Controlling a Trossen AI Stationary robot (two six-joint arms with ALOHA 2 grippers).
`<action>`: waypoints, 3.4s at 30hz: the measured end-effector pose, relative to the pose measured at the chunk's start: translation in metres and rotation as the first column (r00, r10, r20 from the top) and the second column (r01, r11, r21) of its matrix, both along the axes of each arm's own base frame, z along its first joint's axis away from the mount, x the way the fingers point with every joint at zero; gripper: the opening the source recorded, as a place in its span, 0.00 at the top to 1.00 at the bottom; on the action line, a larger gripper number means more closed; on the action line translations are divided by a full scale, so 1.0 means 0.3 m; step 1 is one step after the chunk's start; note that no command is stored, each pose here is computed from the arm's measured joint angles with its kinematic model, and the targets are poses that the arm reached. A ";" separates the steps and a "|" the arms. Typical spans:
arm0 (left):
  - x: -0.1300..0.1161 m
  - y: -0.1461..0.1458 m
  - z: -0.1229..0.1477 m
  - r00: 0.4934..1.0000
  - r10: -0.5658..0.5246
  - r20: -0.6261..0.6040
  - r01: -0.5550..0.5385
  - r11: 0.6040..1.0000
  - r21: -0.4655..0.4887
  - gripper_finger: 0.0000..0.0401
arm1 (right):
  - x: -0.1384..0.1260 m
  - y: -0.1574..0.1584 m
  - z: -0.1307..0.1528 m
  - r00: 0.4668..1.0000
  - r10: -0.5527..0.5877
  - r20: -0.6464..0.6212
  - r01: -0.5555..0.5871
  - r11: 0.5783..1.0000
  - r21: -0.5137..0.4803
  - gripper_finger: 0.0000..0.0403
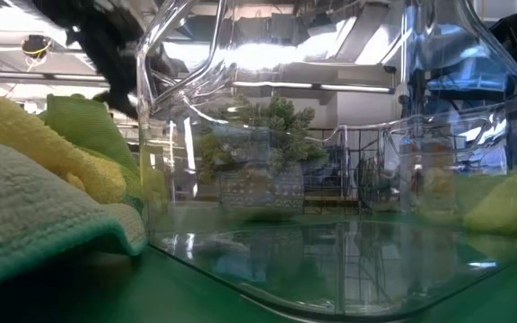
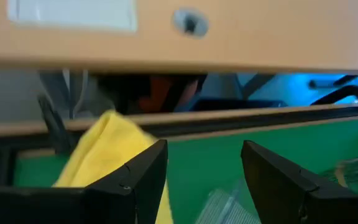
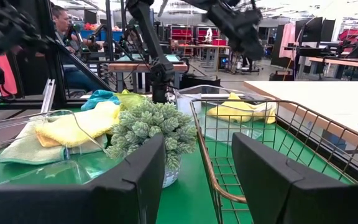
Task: Sort microfiber towel by color & place in baskets
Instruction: Put the top yellow microfiber towel into the top transparent bin
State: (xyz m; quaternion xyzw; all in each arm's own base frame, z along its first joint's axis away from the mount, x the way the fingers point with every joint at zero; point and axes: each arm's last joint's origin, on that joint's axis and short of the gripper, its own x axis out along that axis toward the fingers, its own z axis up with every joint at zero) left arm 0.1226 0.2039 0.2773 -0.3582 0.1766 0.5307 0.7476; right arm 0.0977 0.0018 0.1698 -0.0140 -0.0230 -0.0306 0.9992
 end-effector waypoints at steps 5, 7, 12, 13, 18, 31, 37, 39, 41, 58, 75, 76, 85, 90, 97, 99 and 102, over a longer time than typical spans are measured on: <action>-0.021 0.096 -0.107 1.000 0.014 0.002 -0.014 0.987 -0.161 0.50 | 0.000 0.000 0.000 1.000 0.000 0.000 0.000 1.000 0.000 0.54; -0.025 0.122 -0.148 1.000 0.016 -0.001 -0.016 0.977 -0.215 0.50 | 0.000 0.000 0.000 1.000 0.000 0.000 0.000 1.000 0.000 0.54; -0.030 0.168 -0.233 0.999 0.035 -0.036 -0.045 0.951 -0.306 0.50 | 0.000 0.000 0.000 1.000 0.000 0.000 0.000 1.000 0.000 0.54; -0.031 0.175 -0.248 0.998 0.037 -0.043 -0.049 0.946 -0.321 0.50 | 0.000 0.000 0.000 1.000 0.000 0.000 0.000 1.000 0.000 0.54; -0.033 0.199 -0.312 0.996 0.040 -0.079 -0.067 0.923 -0.379 0.50 | 0.000 0.000 0.000 1.000 0.000 0.000 0.000 1.000 0.000 0.54; -0.015 0.225 -0.404 0.997 0.007 -0.072 -0.040 0.886 -0.461 0.50 | 0.000 0.000 0.000 1.000 0.000 0.000 0.000 1.000 0.000 0.54; -0.015 0.225 -0.405 0.997 0.028 -0.073 -0.059 0.882 -0.468 0.51 | 0.000 0.000 0.000 1.000 0.000 0.000 0.000 1.000 0.000 0.54; -0.016 0.221 -0.407 0.996 0.041 -0.085 -0.077 0.875 -0.478 0.52 | 0.000 0.000 0.000 1.000 0.000 0.000 0.000 1.000 0.000 0.54; -0.014 0.218 -0.408 0.995 0.039 -0.093 -0.079 0.874 -0.479 0.53 | 0.000 0.000 0.000 1.000 0.000 0.000 0.000 1.000 0.000 0.54; -0.020 0.215 -0.411 0.988 0.052 -0.149 -0.117 0.875 -0.470 0.96 | 0.000 0.000 0.001 1.000 0.000 0.000 0.000 1.000 0.000 0.54; 0.005 0.240 -0.394 1.000 -0.004 0.022 0.014 0.902 -0.432 1.00 | 0.000 0.000 0.001 1.000 0.000 0.000 0.000 1.000 0.000 0.54; 0.007 0.242 -0.392 0.999 -0.009 0.035 0.023 0.903 -0.428 1.00 | 0.000 0.000 0.001 1.000 0.000 0.000 0.000 1.000 0.000 0.54; 0.025 0.263 -0.353 0.985 -0.061 0.159 0.112 0.935 -0.335 1.00 | 0.000 0.000 0.001 1.000 0.000 0.000 0.000 1.000 0.000 0.54; 0.025 0.261 -0.269 0.973 -0.090 0.210 0.134 0.970 -0.204 1.00 | 0.000 0.000 0.001 1.000 0.000 0.000 0.000 1.000 0.000 0.54; 0.007 0.210 -0.091 0.941 -0.171 0.293 0.172 0.985 0.022 1.00 | 0.000 0.000 0.001 1.000 0.000 0.000 0.000 1.000 0.000 0.54; -0.003 0.184 -0.037 0.928 -0.194 0.319 0.178 0.981 0.081 1.00 | 0.000 0.000 0.001 1.000 0.000 0.000 0.000 1.000 0.000 0.54; -0.016 0.139 0.038 0.907 -0.218 0.361 0.172 0.973 0.156 1.00 | 0.000 0.000 0.001 1.000 -0.001 0.000 0.001 1.000 0.000 0.54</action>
